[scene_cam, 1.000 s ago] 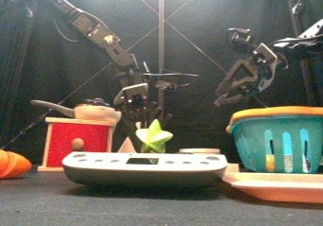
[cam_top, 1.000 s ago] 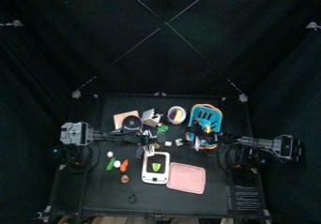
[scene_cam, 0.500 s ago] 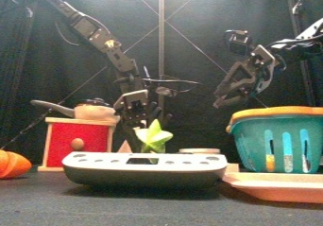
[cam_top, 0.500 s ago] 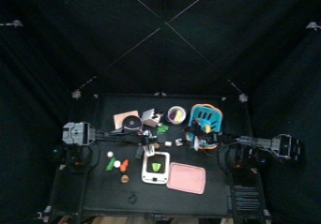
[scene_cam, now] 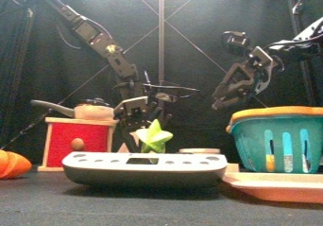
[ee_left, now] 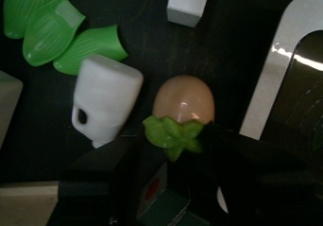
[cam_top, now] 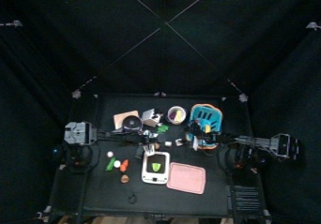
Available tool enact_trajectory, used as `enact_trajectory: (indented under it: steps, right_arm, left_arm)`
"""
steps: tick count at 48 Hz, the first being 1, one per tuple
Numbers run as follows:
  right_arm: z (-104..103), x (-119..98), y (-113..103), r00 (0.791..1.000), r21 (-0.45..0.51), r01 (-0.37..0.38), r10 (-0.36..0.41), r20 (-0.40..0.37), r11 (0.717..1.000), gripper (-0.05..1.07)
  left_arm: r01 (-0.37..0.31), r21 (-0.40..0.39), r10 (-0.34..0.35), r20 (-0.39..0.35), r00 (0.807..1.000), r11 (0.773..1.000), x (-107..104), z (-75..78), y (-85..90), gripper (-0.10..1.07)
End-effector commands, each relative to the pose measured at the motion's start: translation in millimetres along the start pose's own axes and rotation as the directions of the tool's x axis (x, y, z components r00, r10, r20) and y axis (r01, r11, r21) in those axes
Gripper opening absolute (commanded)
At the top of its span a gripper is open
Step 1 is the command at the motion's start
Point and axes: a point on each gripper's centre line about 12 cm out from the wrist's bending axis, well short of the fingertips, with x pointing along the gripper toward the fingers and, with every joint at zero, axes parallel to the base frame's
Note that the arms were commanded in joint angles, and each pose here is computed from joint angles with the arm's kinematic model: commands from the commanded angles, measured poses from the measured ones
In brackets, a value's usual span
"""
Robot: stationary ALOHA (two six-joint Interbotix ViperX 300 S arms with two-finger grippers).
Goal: Grab starfruit bottom
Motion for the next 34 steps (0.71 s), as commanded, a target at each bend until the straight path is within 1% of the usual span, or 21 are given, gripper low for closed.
enact_trajectory:
  steps: [1,6,13,21,26,34]
  right_arm:
    - [12,-1,1,0.999,-0.003,-0.005,0.005,0.035,1.000,0.95]
    - [11,-1,1,0.999,-0.002,-0.004,0.005,0.034,1.000,0.95]
    - [11,-1,1,0.999,-0.002,-0.004,0.005,0.034,1.000,0.95]
    - [11,-1,0,0.999,-0.004,-0.005,0.005,0.032,1.000,0.95]
    - [11,-1,1,0.999,-0.014,-0.008,0.009,0.032,1.000,0.95]
    - [12,-1,2,0.999,-0.014,-0.008,0.009,0.033,1.000,0.95]
  left_arm:
    - [0.000,-0.005,0.000,0.040,0.999,1.000,-10,9.6,1.5,0.77]
    - [0.001,-0.003,-0.001,0.049,0.999,1.000,-15,11.5,0.5,0.74]
    - [0.003,-0.003,-0.003,0.081,0.997,1.000,-33,16.4,0.0,0.73]
    - [0.001,0.002,-0.001,0.091,0.996,1.000,-50,17.6,-0.6,0.73]
    - [0.003,0.000,-0.003,0.106,0.994,1.000,-56,19.7,-1.1,0.73]
    - [0.006,0.000,-0.006,0.120,0.993,1.000,-58,20.6,-1.7,0.73]
